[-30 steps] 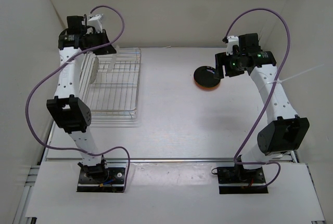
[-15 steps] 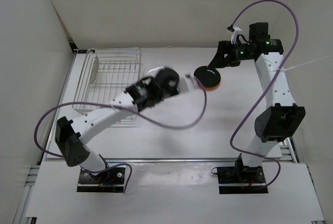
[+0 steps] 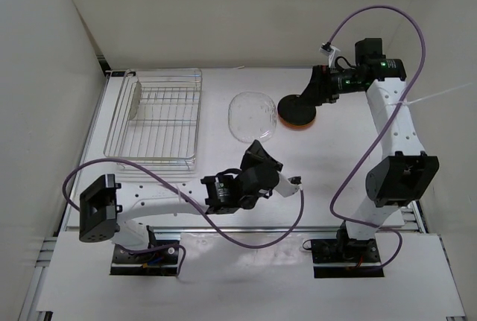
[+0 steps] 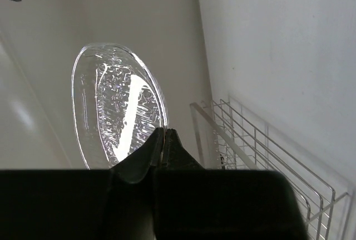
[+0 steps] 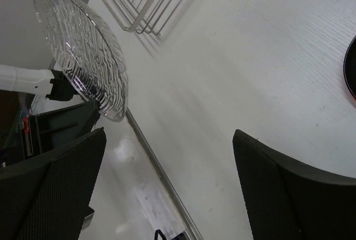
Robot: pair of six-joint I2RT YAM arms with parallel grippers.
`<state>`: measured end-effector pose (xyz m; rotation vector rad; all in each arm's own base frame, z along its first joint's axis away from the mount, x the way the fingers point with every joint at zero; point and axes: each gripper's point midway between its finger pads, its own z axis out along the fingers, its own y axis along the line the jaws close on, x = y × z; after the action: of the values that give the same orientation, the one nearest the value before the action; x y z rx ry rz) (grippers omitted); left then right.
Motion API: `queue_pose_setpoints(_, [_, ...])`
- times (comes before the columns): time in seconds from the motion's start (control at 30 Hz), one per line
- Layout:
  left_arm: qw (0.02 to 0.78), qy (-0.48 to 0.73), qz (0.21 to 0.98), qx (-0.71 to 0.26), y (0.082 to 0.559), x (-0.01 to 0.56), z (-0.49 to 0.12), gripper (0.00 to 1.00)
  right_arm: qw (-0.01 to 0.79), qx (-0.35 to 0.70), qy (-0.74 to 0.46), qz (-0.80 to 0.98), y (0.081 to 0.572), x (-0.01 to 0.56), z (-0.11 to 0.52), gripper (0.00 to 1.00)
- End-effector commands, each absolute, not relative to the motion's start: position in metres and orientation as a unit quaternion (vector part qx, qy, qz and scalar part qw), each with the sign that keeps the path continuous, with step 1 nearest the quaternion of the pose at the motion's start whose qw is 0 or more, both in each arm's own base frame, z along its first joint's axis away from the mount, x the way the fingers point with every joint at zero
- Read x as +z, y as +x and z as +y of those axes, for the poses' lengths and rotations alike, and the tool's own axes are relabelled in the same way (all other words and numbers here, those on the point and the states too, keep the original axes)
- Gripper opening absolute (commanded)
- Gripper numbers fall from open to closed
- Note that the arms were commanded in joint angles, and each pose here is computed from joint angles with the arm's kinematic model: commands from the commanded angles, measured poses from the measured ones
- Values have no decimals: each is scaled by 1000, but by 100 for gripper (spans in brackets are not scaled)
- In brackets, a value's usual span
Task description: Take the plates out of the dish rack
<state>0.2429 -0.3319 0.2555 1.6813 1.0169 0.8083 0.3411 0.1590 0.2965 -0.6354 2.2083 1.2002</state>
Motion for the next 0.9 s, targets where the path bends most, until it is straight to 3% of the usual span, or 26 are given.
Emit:
queue_pose_setpoints(0.0, [516, 659, 422, 349, 244, 284, -341, 11, 301, 460, -268, 791, 320, 322, 164, 97])
queue_pose_setpoints(0.33, [528, 658, 428, 323, 243, 292, -385, 11, 301, 456, -268, 794, 317, 316, 168, 91])
queue_pose_setpoints(0.5, [541, 649, 444, 300, 241, 300, -403, 11, 296, 447, -252, 806, 322, 310, 169, 82])
queue_pose_setpoints(0.63, [540, 649, 444, 300, 242, 299, -406, 11, 297, 445, -245, 809, 325, 308, 169, 60])
queue_pose_setpoints(0.77, [536, 652, 443, 302, 242, 294, -410, 11, 299, 437, -237, 815, 329, 307, 167, 22])
queue_pose_setpoints(0.87, [538, 650, 446, 299, 243, 293, -413, 11, 300, 432, -232, 818, 330, 303, 166, 17])
